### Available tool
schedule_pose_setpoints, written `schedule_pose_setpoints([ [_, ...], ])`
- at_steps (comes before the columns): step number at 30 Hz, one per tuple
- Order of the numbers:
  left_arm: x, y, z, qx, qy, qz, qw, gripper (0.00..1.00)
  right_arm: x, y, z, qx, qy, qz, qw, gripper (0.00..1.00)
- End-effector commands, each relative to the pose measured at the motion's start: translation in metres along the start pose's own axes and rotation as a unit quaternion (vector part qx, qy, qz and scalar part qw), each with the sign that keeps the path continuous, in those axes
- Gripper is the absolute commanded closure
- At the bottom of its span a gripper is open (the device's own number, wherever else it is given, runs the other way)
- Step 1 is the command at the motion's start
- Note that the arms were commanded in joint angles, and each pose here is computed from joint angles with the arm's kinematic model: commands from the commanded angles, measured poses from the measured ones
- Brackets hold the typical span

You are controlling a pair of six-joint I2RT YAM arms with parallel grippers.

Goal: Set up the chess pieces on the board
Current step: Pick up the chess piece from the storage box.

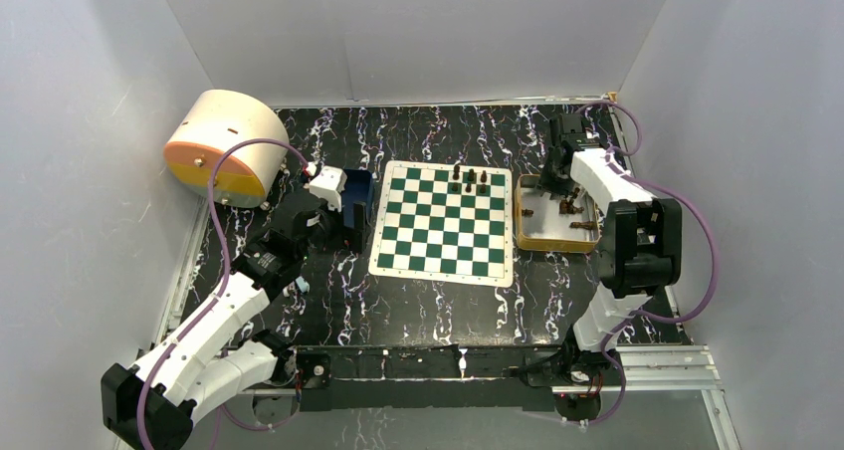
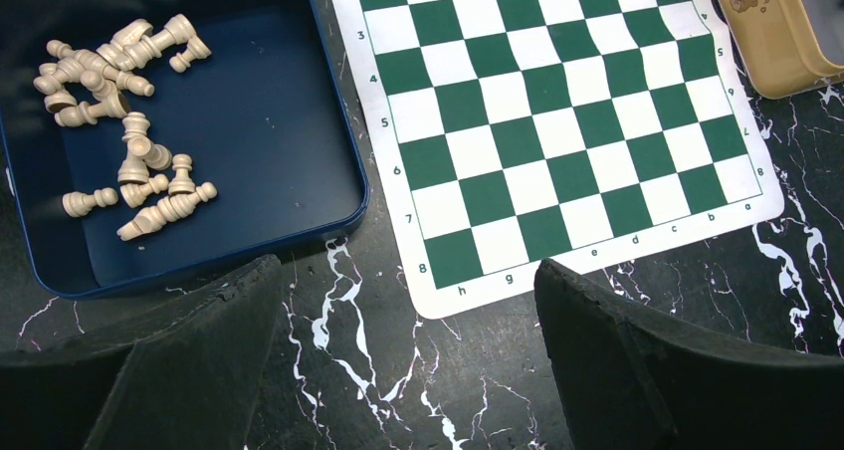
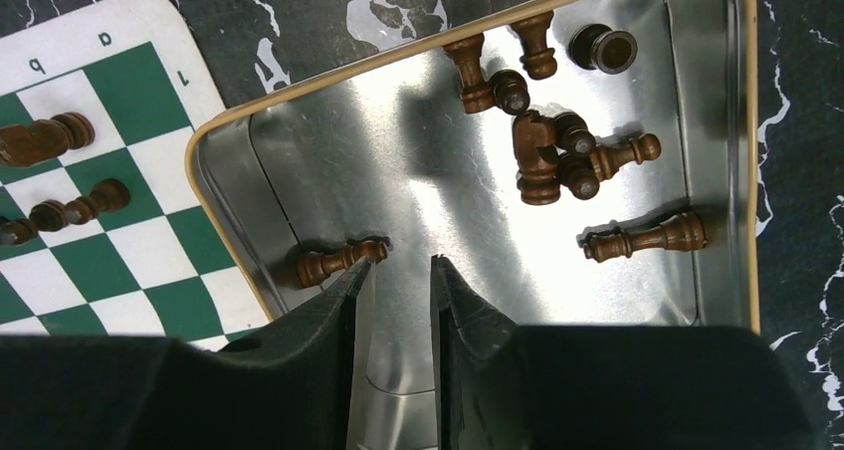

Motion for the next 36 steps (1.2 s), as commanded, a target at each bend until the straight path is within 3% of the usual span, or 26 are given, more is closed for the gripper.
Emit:
schedule_pose_setpoints([
  [1,-0.002,0.001,0.001,0.0,0.001,-0.007,1.0,0.06,-0.012,0.01,0.001,-0.002,-0.053,-0.028,0.998,0.65],
  [5,-0.003,0.001,-0.001,0.006,0.002,-0.007,1.0,0.06,-0.019,0.011,0.001,-0.009,-0.014,-0.041,0.999,0.64],
  [14,-0.005,0.006,0.001,0.001,0.002,-0.019,1.0,0.06,-0.034,0.008,-0.035,0.061,0.04,-0.057,0.996,0.62],
  [26,-0.003,0.004,-0.001,0.006,0.001,-0.012,1.0,0.06,-0.025,-0.01,-0.067,0.064,0.009,-0.021,0.998,0.62],
  [36,-0.003,0.003,0.0,0.002,0.0,-0.012,1.0,0.06,-0.025,-0.025,-0.065,0.043,-0.006,0.002,0.999,0.63],
])
Point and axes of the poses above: each gripper's point midway between its finger pads, its own y axis back along the fingers, its own z axis along the line the jaws close on, x = y × z, the point moved 3 cm from there along y, back along the fingers, and after that the axes turned 3 degrees about y, right-handed, at the moved point
